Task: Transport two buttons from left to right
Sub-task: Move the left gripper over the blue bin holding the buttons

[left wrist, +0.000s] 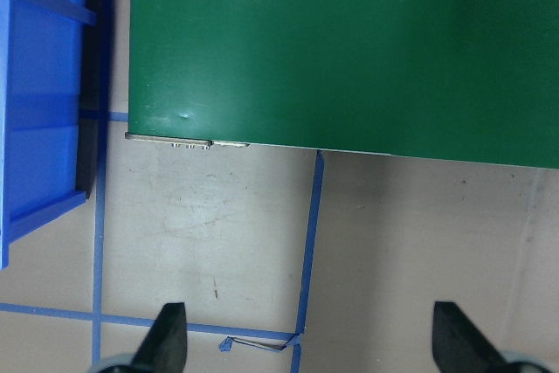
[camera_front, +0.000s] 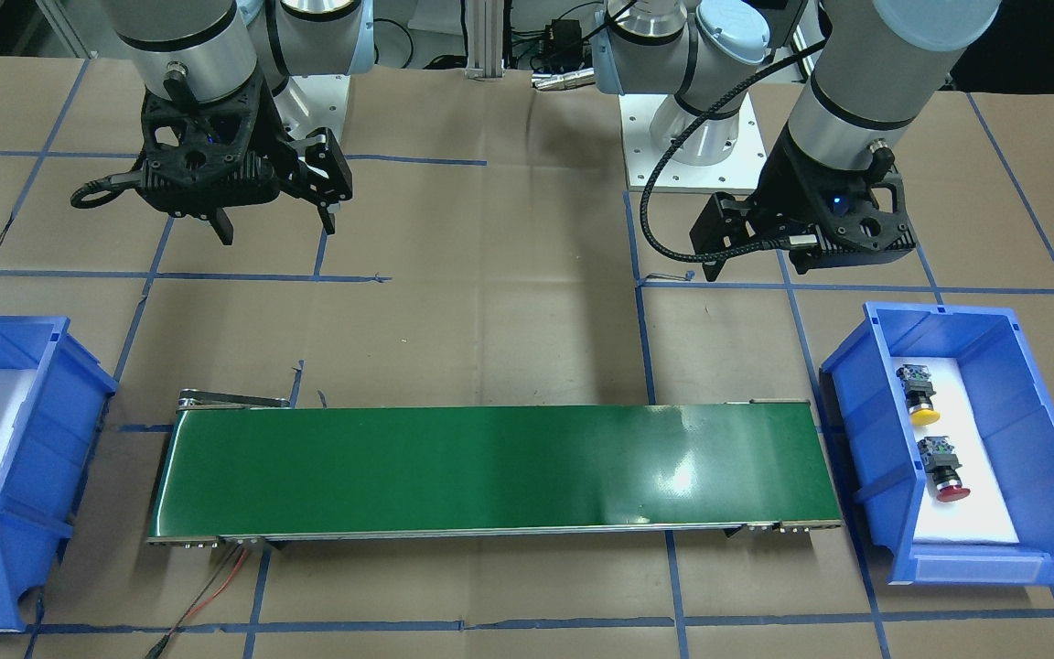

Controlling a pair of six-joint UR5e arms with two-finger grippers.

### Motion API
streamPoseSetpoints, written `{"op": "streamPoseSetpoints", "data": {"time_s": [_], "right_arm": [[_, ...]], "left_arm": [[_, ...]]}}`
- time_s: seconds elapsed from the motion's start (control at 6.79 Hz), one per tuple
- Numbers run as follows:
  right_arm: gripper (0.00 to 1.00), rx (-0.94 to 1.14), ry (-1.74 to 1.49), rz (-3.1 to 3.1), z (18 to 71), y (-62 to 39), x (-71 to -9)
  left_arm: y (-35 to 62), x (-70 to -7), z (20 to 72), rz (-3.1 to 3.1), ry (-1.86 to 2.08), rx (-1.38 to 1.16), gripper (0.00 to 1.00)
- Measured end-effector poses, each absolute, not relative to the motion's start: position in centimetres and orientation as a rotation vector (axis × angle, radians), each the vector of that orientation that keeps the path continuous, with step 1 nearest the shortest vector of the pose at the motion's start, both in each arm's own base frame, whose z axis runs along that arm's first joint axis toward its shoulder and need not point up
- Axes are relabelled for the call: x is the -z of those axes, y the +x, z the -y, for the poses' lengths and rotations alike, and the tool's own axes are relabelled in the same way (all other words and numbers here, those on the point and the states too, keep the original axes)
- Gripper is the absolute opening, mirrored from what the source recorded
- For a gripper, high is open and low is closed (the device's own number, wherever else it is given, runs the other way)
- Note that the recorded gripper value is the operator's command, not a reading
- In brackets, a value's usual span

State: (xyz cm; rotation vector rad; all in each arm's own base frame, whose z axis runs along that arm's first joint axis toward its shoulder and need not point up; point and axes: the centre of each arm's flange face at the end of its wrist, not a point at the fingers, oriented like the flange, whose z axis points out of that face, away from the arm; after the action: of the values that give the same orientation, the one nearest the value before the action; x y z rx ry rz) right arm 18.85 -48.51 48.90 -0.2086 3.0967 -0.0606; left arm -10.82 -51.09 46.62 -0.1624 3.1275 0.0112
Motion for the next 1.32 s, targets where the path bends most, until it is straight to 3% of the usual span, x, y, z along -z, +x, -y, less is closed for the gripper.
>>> {"op": "streamPoseSetpoints", "data": {"time_s": [1.32], "right_arm": [[1.0,0.059,-0.206,-3.102,48.87,18.81,-48.54]], "left_arm": [[-10.19,-46.99,51.05,-3.127,-0.154,0.001,1.0]]}}
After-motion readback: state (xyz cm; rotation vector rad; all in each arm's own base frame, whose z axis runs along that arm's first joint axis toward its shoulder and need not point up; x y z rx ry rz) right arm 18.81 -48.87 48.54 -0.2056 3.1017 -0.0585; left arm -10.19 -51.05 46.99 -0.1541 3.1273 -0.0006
